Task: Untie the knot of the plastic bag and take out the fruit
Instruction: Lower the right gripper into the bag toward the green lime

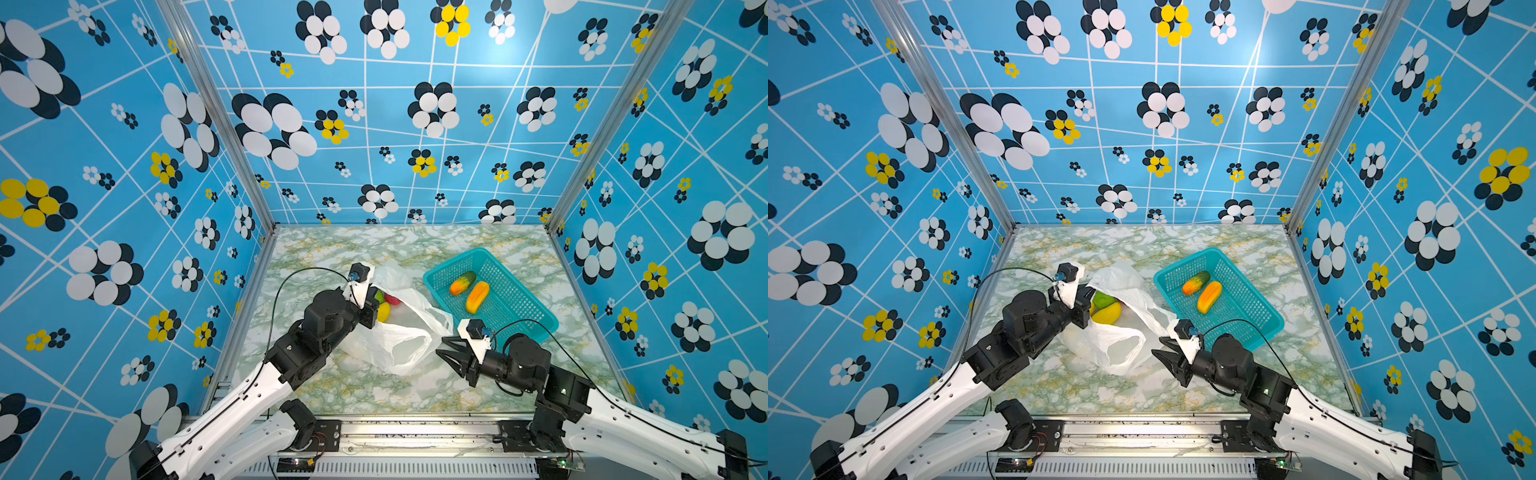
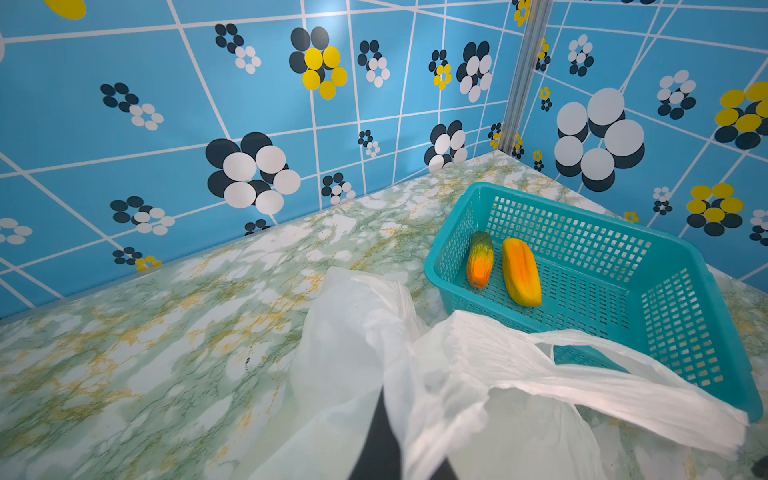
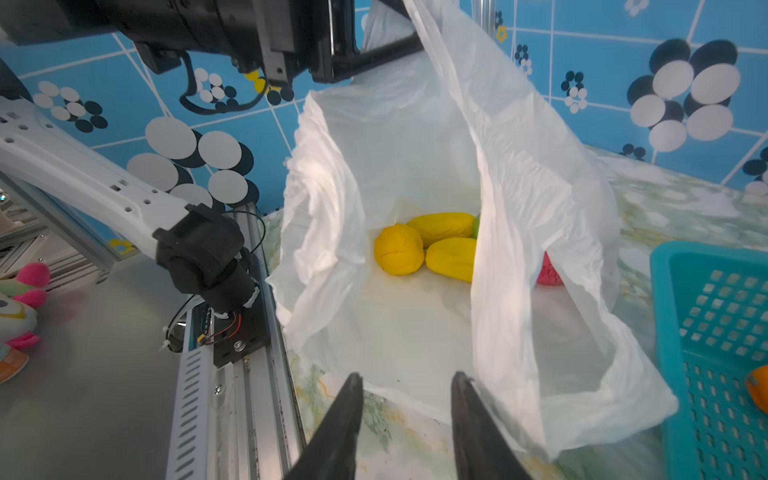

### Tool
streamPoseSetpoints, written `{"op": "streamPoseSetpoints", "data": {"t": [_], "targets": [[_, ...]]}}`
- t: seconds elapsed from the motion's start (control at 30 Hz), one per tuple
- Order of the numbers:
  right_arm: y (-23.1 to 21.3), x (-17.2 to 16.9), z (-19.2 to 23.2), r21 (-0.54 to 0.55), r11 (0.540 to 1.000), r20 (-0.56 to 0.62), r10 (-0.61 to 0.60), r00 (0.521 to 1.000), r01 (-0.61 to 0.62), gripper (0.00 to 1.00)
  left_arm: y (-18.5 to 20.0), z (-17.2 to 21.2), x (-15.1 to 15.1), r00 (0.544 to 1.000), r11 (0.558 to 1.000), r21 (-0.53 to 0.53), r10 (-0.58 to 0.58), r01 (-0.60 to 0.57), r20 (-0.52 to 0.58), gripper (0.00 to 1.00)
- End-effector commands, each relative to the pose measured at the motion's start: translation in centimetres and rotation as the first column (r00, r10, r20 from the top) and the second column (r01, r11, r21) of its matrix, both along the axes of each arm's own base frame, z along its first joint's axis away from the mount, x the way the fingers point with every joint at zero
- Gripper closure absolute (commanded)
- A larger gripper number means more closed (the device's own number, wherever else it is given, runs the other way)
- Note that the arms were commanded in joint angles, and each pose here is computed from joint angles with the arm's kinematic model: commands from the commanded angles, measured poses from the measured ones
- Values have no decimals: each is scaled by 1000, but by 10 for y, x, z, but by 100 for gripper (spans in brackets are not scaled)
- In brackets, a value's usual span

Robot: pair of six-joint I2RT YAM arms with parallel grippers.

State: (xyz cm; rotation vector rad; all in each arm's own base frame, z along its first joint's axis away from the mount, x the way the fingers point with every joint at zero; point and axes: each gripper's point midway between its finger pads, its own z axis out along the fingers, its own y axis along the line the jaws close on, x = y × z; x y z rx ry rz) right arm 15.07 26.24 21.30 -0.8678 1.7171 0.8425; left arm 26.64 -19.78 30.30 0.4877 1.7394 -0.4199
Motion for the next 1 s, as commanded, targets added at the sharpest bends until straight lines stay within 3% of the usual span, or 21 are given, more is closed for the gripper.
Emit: {"op": "streamPoseSetpoints", "data": {"t": [0.0,0.27,0.4,0.5,0.6,0.7,0.83,0.97], "targets": [[12,-5,-37,-78,996,-101,35,994,-43,67,-6,20,0,999,999,-35,-20,22,37,100],[38,49,-62,-109,980,-125,-179,976,166,75,-12,23,-6,996,996,-45,-68,71,59,100],[73,60,-70,-125,984,-170,-145,975,125,77,-16,24,-7,994,995,-43,-91,94,67,100],[103,54,-73,-102,994,-180,-67,981,49,63,-18,22,-7,993,994,-37,-97,100,65,100],[136,32,-75,-132,991,-115,21,993,-37,47,-15,22,-6,995,996,-36,-78,80,62,100],[164,25,-83,-142,988,-108,40,993,-55,33,-10,26,-3,997,998,-40,-47,49,61,100],[195,37,-114,-148,989,-197,-26,980,-3,24,-8,27,-3,998,999,-36,-36,38,54,100],[218,63,-152,-233,965,-237,-180,955,123,19,-4,26,-6,998,998,-49,-31,34,57,100]]}}
